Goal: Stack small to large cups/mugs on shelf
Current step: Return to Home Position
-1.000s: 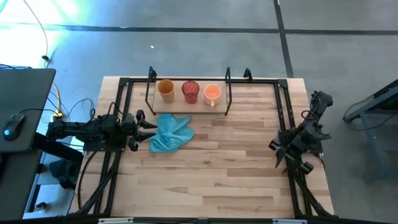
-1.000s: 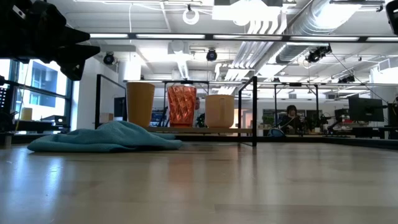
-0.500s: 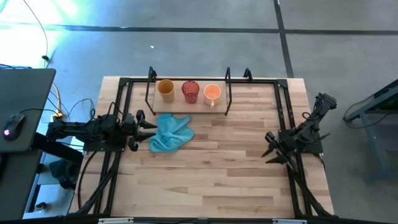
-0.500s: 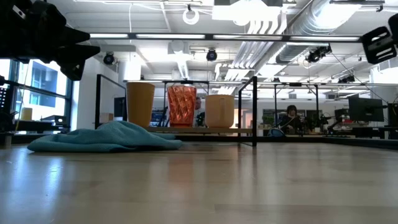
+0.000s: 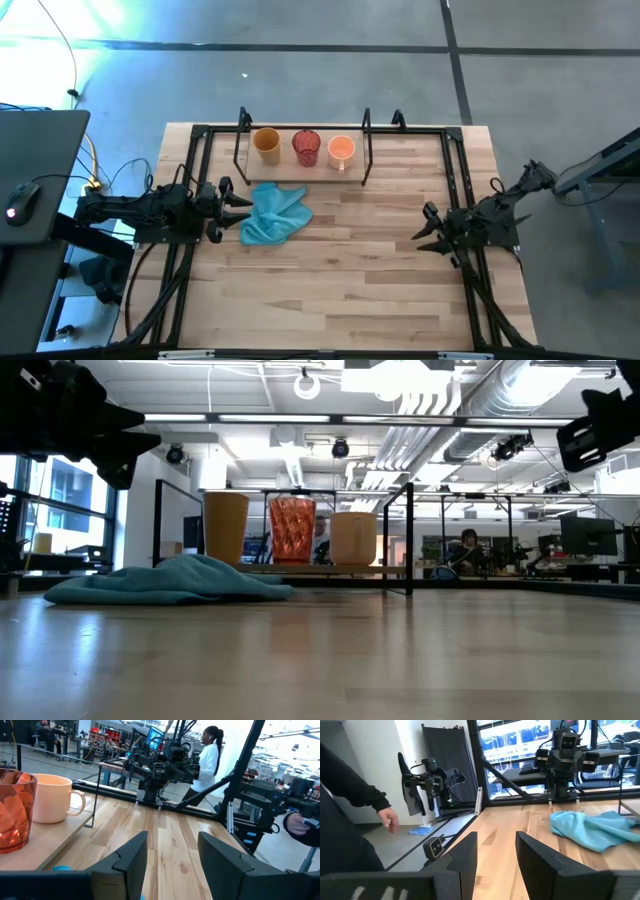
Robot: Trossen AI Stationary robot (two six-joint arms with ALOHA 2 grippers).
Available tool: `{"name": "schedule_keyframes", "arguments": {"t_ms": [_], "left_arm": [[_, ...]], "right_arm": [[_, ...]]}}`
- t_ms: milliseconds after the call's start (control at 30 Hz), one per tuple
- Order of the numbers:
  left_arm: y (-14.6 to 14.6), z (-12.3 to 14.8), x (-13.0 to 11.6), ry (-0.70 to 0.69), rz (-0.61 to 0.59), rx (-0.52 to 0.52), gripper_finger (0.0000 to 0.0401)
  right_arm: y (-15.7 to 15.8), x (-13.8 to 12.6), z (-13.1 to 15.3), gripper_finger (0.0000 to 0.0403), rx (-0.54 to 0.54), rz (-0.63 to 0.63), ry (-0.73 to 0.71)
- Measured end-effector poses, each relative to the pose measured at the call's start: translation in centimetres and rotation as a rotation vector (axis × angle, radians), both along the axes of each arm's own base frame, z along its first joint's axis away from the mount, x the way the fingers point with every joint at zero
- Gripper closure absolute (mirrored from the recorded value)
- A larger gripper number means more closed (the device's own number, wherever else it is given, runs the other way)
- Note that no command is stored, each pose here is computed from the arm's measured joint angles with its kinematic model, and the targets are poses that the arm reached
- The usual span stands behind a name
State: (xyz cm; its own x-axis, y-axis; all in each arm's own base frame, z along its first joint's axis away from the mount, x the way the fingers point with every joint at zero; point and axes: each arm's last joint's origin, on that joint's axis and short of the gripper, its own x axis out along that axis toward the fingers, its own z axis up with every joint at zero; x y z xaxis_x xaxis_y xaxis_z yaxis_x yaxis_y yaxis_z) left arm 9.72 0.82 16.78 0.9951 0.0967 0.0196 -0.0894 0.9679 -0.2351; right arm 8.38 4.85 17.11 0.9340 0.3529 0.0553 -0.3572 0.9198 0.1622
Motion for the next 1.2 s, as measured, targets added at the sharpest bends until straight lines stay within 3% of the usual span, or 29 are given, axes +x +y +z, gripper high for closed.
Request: {"name": "schedule_keyframes", "arguments": {"t_ms": [1200], "left_arm": [[0.0,0.0,0.0,0.0,0.0,0.0,0.0238]], "right_arm": [[-4.0,1.2,0.2,0.0277,0.067,-0.031,0.001]]}}
